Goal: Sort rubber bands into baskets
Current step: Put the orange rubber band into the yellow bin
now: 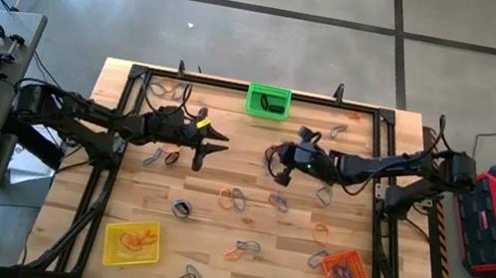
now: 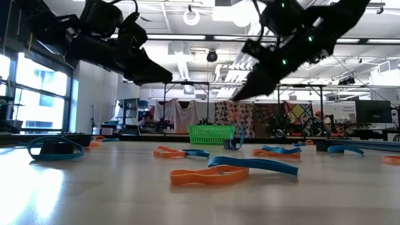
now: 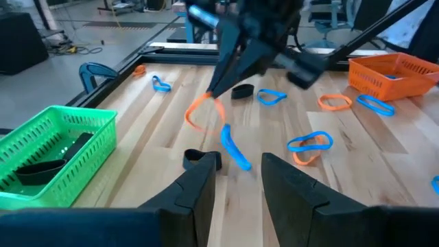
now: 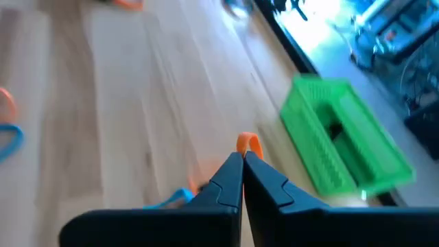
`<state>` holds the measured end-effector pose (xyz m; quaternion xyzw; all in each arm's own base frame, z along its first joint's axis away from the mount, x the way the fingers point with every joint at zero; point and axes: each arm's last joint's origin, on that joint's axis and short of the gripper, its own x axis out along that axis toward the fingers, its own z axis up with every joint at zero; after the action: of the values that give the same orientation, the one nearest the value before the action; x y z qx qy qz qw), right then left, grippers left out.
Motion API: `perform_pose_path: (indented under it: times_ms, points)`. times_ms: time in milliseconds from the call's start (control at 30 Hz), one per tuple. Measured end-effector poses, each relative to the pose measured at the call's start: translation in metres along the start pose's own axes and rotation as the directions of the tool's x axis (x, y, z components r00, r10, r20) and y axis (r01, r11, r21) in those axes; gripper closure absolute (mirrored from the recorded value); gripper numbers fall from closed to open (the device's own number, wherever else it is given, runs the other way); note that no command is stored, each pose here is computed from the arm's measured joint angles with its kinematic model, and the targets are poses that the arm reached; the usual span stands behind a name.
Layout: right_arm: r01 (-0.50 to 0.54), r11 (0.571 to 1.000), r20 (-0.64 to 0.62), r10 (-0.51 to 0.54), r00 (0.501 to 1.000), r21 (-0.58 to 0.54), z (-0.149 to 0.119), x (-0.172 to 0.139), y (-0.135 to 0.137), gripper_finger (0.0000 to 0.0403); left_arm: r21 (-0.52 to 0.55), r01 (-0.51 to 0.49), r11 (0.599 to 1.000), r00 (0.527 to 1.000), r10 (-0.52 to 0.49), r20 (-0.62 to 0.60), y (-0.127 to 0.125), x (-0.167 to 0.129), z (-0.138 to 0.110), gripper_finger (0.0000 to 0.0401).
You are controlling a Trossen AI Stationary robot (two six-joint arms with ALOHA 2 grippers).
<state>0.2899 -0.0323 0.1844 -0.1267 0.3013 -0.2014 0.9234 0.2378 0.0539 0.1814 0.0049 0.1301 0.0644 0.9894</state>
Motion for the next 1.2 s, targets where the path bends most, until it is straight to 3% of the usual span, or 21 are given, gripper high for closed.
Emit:
perform_pose_path:
  times_ms: [433,600,867,1200]
  points:
    - [-0.029,0.996,0.138,0.041,0.990,-0.086,0.046,-0.014,0.016,0.0403,-0.031,-0.037,0.999,0.999,0.038,0.020,-0.014,0.001,0.003,0.0240]
    - [-0.046,0.986,0.197,0.078,0.977,-0.159,0.052,-0.021,0.028,0.0403,-0.037,-0.021,0.999,0.999,0.022,0.032,-0.017,0.001,0.005,0.0239]
    - [-0.059,0.980,0.257,0.107,0.960,-0.189,0.058,-0.029,0.039,0.0403,-0.044,0.089,0.995,0.994,-0.086,0.070,-0.028,0.017,0.024,0.0239]
    - [-0.077,0.977,0.269,0.131,0.954,-0.201,0.059,-0.033,0.046,0.0403,-0.013,0.088,0.996,0.996,-0.088,0.024,-0.032,0.046,0.024,0.0239]
